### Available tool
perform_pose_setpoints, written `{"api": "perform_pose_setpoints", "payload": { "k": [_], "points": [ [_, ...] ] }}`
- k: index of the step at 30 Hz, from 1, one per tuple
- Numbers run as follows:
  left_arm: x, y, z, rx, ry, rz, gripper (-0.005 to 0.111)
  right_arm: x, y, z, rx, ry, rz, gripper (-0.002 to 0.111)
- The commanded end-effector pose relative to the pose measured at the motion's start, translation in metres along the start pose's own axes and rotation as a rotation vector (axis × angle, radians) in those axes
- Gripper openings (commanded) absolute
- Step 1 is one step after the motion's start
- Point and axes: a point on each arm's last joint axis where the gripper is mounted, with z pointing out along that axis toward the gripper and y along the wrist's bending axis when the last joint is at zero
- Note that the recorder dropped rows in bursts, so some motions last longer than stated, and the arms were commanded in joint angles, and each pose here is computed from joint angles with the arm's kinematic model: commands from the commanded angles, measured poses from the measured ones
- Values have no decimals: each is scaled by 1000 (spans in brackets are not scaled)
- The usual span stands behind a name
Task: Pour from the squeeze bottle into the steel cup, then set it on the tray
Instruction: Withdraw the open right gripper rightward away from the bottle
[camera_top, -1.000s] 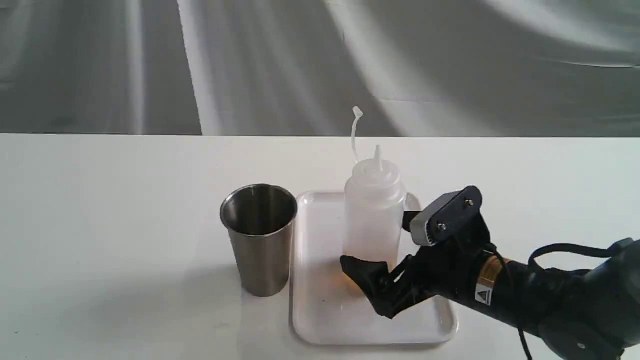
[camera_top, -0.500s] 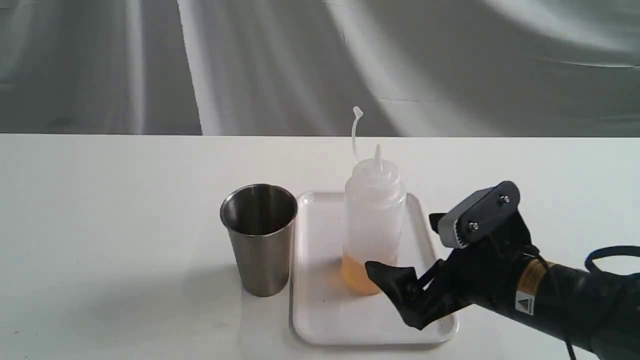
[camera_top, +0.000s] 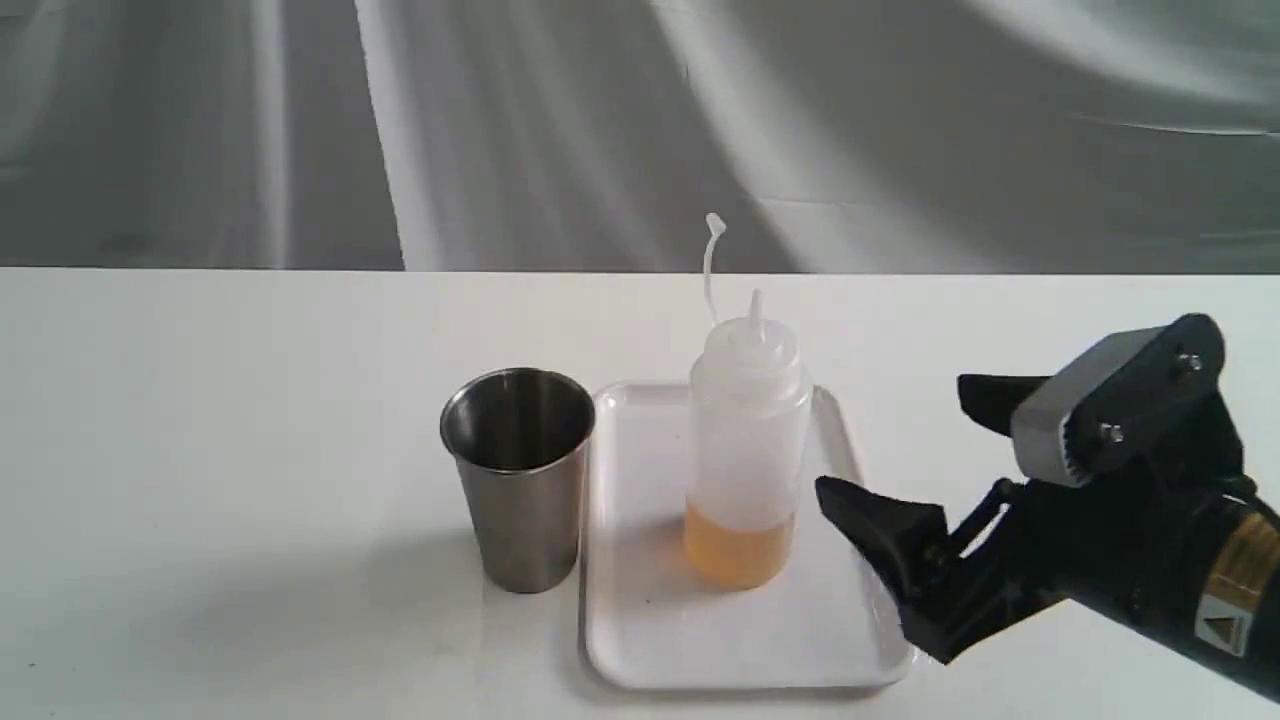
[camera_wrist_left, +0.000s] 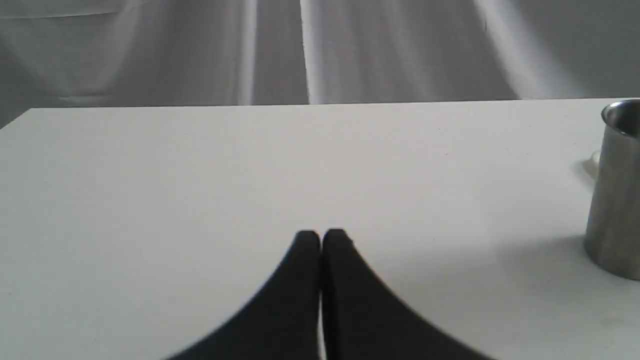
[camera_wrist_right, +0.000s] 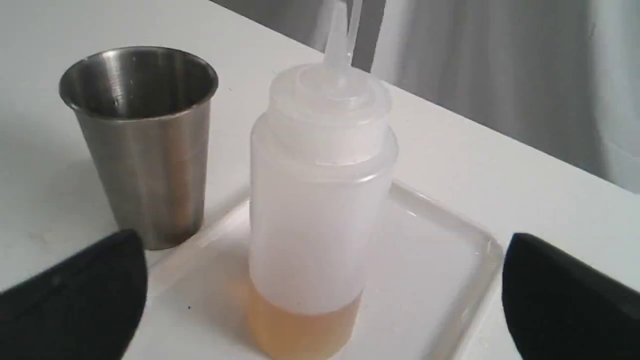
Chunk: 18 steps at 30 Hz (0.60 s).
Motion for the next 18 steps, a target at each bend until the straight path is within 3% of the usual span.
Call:
{"api": "perform_pose_setpoints", "payload": {
  "k": [1, 9, 11, 18],
  "points": [
    [0, 0, 0, 8, -8, -4, 0, -5, 3, -17, 19, -18, 9, 75],
    [0, 0, 0, 8, -8, 0, 0, -13, 12, -57, 45, -128, -14, 11],
    [0, 0, 0, 8, -8, 0, 0, -14, 13, -63, 58, -154, 16, 0],
    [0, 0, 0, 8, -8, -2, 0, -20, 16, -87, 82, -251, 143, 0]
  ]
}}
